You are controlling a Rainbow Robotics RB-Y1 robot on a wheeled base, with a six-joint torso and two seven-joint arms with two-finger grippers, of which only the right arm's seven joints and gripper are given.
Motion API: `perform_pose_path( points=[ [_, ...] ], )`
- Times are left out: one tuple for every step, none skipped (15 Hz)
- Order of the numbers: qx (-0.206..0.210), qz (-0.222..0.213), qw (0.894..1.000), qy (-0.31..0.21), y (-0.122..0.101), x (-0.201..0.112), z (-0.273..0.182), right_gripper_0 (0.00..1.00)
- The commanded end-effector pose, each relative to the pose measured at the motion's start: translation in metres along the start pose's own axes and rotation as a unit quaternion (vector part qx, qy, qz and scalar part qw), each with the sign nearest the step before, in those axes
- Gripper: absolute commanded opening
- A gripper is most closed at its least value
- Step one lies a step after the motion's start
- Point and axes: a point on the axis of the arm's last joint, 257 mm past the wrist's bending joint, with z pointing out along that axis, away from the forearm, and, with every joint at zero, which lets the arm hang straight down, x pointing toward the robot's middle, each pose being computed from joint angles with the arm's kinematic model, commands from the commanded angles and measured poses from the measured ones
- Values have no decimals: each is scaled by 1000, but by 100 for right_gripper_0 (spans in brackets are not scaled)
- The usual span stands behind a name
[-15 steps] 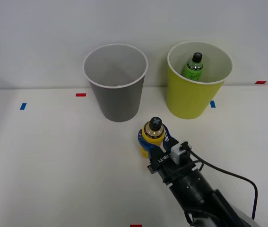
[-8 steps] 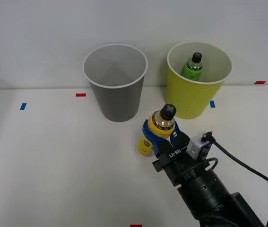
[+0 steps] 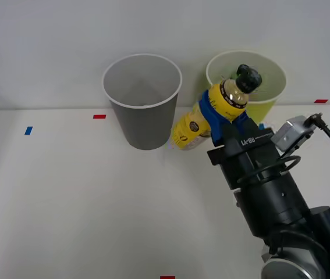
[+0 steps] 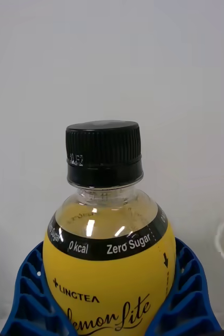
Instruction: Put cans in the gray bin, plastic bottles in the light green bin
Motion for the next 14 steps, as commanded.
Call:
perform_pose_path(
  points=[
    [-2, 30, 999, -34, -15, -38, 25, 0],
    [-3, 32, 999, -35, -21, -45, 32, 0],
    [-3, 25, 999, -39, -32, -61, 43, 0],
    [-3, 26, 999, -41, -40, -72, 50, 0],
    [-4, 28, 998, -47, -47, -83, 54, 0],
    [-1, 30, 998, -49, -56, -89, 57, 0],
    [6, 21, 999, -47, -71, -92, 62, 0],
    [16, 12, 999, -49, -86, -92, 67, 0],
    [24, 8, 998, -52, -98, -91, 72, 0],
    [36, 0, 998, -55, -114, -93, 77, 0],
    [47, -7, 997, -54, -128, -93, 79, 0],
    [52, -16, 997, -52, -137, -94, 81, 0],
    [55, -25, 997, -48, -145, -96, 81, 0],
    [56, -35, 997, -44, -149, -98, 80, 0]
  ],
)
